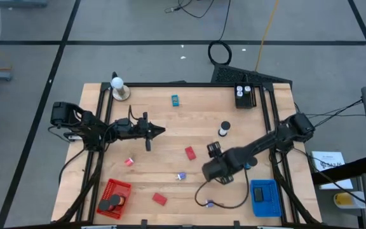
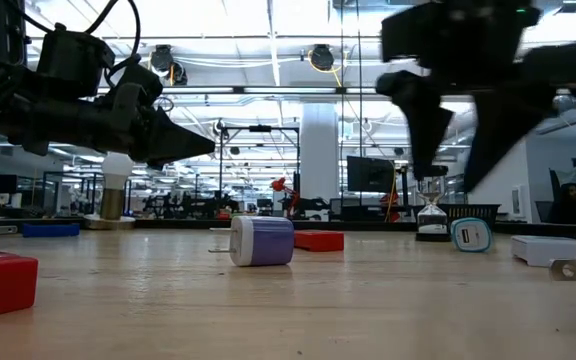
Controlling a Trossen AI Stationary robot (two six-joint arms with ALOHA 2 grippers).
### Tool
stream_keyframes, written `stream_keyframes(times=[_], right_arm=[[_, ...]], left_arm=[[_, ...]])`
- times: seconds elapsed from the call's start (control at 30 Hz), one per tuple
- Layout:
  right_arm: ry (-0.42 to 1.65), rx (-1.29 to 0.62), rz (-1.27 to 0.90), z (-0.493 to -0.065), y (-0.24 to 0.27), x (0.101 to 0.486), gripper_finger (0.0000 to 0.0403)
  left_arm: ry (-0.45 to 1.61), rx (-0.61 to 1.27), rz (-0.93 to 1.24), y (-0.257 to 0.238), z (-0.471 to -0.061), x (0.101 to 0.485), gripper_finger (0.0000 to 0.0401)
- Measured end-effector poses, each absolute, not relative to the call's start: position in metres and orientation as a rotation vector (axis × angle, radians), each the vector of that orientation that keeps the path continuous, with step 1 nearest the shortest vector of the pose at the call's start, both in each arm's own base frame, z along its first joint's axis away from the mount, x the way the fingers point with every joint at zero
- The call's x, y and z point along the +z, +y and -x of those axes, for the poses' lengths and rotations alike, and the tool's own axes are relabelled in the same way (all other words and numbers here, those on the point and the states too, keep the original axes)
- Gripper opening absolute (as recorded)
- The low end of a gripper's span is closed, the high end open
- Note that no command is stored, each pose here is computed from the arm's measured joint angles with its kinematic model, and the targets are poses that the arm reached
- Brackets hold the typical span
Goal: Pick & Place Office items
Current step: Put the white digital clock into the blue bin
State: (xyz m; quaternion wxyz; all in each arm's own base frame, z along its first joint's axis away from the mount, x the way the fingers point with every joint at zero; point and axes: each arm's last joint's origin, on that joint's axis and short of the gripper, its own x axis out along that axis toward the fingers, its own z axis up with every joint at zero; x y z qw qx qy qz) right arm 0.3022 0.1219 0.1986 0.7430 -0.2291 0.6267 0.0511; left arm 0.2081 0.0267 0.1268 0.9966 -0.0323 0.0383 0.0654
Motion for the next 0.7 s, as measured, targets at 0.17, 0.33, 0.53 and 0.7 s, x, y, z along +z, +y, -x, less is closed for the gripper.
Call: stream_keyframes(times=[0.17,0.33,0.53,0.7], right_arm=[[1.417,0.099,0.499,-0.287,0.141,0.196,0.0262],[1.432,0.141,0.537,-0.274,0.152,0.184,0.0258],[1.474,0.189,0.587,-0.263,0.149,0.165,0.0248],[1.440,0.234,0.623,-0.263,0.149,0.161,0.0247]], left_arm=[[0.077,0.131,0.065,0.027,-0.208,0.127,0.0042],[0.077,0.131,0.065,0.027,-0.208,0.127,0.0042],[0.077,0.131,0.066,0.027,-0.208,0.127,0.0042],[0.077,0.131,0.066,0.027,-0.208,0.127,0.0042]])
